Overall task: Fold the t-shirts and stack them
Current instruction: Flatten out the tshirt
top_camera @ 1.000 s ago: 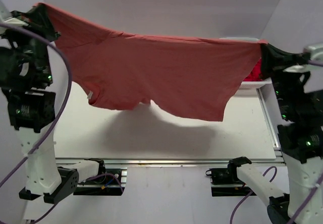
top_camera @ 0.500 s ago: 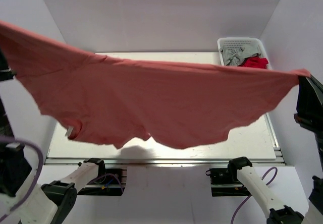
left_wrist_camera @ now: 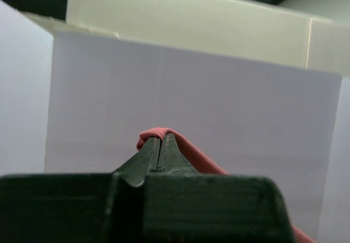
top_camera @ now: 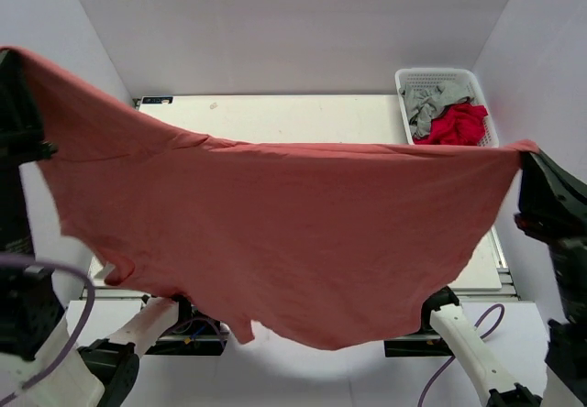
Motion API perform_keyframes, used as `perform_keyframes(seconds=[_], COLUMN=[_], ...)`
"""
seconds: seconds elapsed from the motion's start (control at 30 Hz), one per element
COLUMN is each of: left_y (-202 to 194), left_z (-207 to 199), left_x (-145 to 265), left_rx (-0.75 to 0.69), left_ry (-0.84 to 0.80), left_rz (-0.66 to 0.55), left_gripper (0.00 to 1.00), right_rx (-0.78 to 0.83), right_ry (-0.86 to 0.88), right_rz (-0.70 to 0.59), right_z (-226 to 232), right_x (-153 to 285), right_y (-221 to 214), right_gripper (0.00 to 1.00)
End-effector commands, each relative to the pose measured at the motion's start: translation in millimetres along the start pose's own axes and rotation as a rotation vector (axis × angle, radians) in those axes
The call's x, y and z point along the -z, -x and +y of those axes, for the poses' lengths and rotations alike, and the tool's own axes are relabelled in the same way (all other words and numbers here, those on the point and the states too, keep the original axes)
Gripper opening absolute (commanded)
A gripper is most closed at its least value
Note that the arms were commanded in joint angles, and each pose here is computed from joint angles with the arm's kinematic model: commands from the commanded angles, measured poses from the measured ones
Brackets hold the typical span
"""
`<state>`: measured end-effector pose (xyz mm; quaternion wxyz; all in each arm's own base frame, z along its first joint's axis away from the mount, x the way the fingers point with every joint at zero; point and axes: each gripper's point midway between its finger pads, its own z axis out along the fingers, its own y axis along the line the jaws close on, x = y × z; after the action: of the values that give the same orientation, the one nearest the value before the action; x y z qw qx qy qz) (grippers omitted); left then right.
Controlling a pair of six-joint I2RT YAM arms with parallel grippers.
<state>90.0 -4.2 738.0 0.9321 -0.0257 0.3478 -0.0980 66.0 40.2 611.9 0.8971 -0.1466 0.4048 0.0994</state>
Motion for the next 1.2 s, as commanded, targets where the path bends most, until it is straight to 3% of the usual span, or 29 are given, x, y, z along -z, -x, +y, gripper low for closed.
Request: perform_keyframes(seconds=[0.0,0.23,0.53,0.9,1.17], left_y=[-47.4,-137.7,-283.5,-411.1,-476.2], left_z=[1.5,10.2,38.4,56.9,67.9], left_x=[-15.8,-34.2,-34.2,-32.4,-39.2], left_rx=[-0.017,-0.004,-0.005,-0.017,-0.038], left_ry=[-0.005,0.019,0.132,0.194,0.230], left_rz=[0.092,0.222,0.441,0.619,0.697], left_gripper=[0.00,0.00,0.00,0.00,0.00], right_rx=[-0.006,-0.045,-0.059,0.015,0.054], right_ry=[-0.064,-0.204,-0.423,-0.512,-0.508], right_rz=[0.011,0.111,0.338,0.552,0.657], right_z=[-11.3,-29.3,-53.8,-64.2,-69.0], right_x=[-15.0,-35.1,-33.0,-44.5,-70.3], right_y=[-19.4,-108.9,-238.5,-353.1,-418.3], right_gripper=[0.00,0.00,0.00,0.00,0.00])
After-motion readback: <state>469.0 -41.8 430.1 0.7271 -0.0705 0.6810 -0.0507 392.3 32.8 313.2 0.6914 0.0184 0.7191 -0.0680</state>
